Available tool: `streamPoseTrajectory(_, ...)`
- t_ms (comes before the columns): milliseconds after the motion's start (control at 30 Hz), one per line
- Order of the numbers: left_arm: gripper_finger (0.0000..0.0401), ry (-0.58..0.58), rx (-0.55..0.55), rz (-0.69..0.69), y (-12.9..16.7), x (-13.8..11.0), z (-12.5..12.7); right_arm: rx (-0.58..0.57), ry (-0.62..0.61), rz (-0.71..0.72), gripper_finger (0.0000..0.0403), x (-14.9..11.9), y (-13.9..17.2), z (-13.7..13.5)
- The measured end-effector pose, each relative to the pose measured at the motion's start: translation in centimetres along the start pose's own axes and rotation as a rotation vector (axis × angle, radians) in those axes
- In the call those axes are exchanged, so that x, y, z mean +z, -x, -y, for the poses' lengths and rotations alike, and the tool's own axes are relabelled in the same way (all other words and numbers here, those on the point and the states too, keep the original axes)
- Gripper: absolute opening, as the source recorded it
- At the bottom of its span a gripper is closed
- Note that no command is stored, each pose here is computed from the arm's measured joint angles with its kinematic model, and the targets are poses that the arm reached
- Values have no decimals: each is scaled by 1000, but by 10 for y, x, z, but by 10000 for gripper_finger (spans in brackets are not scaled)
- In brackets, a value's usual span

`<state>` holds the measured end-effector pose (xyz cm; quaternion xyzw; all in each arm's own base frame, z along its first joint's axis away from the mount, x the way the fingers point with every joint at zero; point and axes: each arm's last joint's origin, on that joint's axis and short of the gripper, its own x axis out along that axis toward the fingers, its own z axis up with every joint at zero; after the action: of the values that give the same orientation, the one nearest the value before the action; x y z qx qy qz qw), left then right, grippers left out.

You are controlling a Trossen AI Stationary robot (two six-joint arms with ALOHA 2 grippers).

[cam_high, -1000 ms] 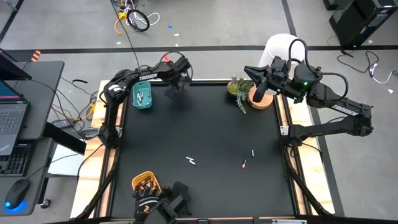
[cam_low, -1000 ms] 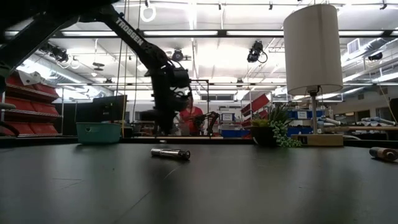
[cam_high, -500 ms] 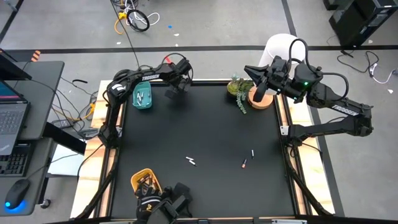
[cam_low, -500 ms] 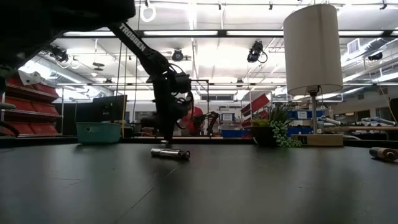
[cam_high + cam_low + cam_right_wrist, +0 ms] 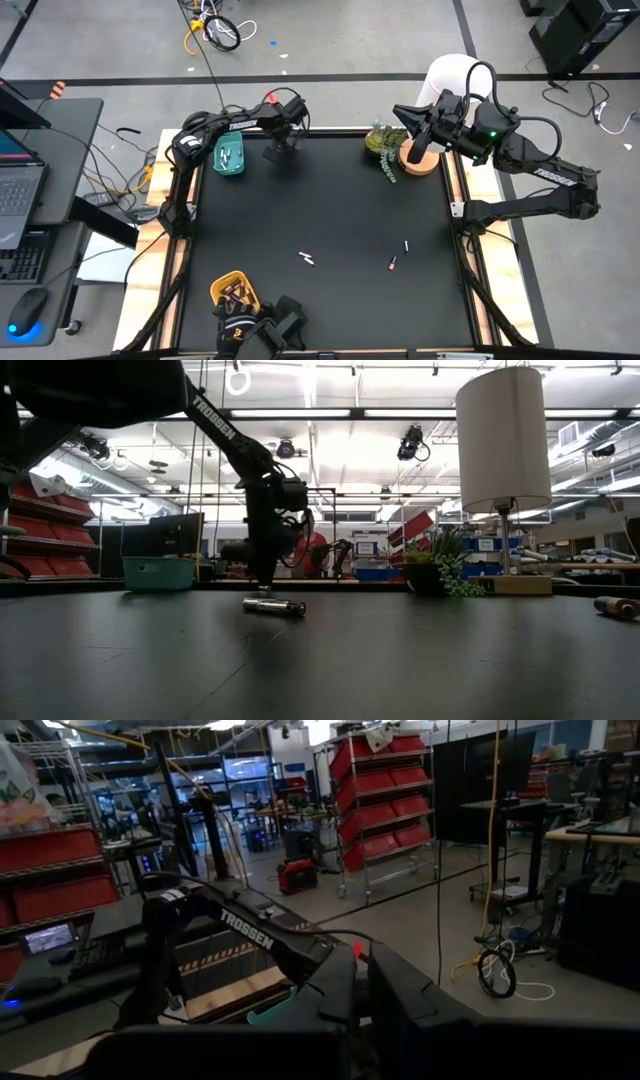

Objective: Sort batteries
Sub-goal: Put the silver battery into the blue bin

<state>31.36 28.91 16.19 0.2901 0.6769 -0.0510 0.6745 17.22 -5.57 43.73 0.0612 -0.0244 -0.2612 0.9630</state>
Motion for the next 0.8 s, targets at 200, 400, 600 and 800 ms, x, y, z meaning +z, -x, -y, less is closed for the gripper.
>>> streamPoseTrajectory(200, 85, -6, -22, -8, -12, 1, 2, 1, -4, 7, 22, 1, 0, 0)
streamPoseTrajectory(400, 85, -13, -49, -20, -19, 3, 5, 3, -13, 8, 22, 1, 0, 0)
streamPoseTrajectory(600, 46, 4, -62, -1, -20, 5, 6, 6, -13, 26, 22, 3, 0, -1)
streamPoseTrajectory(800, 25, 12, -51, 17, -21, 5, 5, 6, -16, 30, 22, 3, 0, -1)
